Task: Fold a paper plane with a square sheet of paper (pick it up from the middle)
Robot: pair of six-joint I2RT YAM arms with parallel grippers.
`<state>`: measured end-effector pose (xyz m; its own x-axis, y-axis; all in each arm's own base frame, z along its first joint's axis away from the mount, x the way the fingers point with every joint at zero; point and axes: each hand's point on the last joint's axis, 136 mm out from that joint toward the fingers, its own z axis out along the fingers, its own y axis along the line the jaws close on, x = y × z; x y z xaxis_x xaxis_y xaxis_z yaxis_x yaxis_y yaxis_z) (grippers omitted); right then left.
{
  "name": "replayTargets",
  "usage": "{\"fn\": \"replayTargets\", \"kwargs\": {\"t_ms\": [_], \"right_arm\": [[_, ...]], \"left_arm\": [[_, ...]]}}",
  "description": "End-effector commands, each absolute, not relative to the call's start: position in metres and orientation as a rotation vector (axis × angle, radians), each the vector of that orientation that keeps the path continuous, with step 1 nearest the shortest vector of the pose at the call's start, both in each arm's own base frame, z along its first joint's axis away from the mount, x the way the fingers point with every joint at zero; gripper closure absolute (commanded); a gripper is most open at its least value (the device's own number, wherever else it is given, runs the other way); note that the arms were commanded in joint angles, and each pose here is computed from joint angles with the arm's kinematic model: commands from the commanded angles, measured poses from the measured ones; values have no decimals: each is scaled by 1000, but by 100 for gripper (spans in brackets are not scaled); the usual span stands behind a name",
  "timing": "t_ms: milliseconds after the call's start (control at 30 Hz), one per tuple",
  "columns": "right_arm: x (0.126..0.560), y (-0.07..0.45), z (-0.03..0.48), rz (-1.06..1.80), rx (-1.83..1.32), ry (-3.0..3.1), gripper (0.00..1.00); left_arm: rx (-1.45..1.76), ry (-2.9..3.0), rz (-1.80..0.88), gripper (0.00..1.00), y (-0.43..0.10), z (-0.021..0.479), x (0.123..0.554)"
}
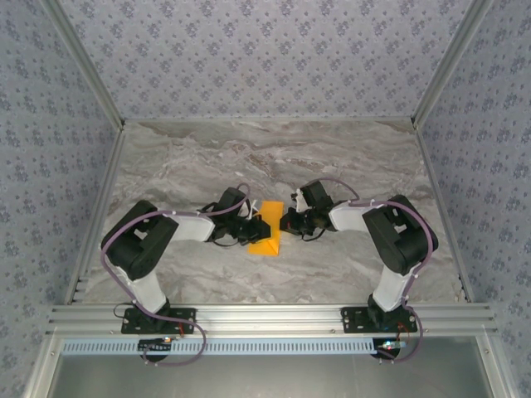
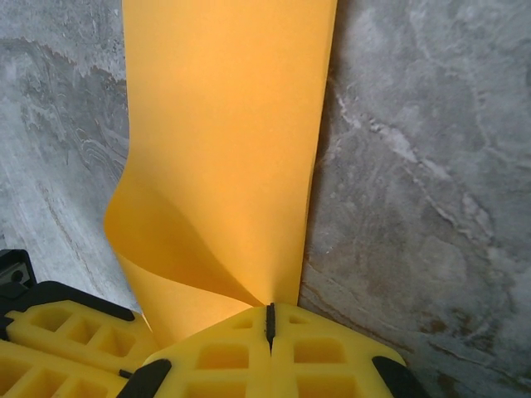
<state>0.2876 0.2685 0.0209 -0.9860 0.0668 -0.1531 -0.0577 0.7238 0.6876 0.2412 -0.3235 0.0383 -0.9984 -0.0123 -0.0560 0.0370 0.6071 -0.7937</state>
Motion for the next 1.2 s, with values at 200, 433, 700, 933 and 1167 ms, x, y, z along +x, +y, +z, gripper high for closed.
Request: {"fn": "replayTargets", "kwargs": {"t_ms": [200, 433, 700, 933, 1167], "right_arm": [[291, 269, 17, 1101, -7, 2771, 98], [290, 267, 14, 1084, -1, 2782, 98], [290, 267, 14, 1081, 0, 2785, 98], [290, 266, 12, 1076, 1, 2789, 98], [289, 266, 11, 1077, 0, 2795, 98]], "left_arm": [[46, 2786, -1333, 90, -324, 32, 241], [41, 2798, -1327, 90, -323, 28, 241], [31, 2811, -1314, 90, -322, 24, 240], [22, 2834, -1289, 90, -320, 18, 237], [8, 2857, -1253, 90, -315, 11, 235]]}}
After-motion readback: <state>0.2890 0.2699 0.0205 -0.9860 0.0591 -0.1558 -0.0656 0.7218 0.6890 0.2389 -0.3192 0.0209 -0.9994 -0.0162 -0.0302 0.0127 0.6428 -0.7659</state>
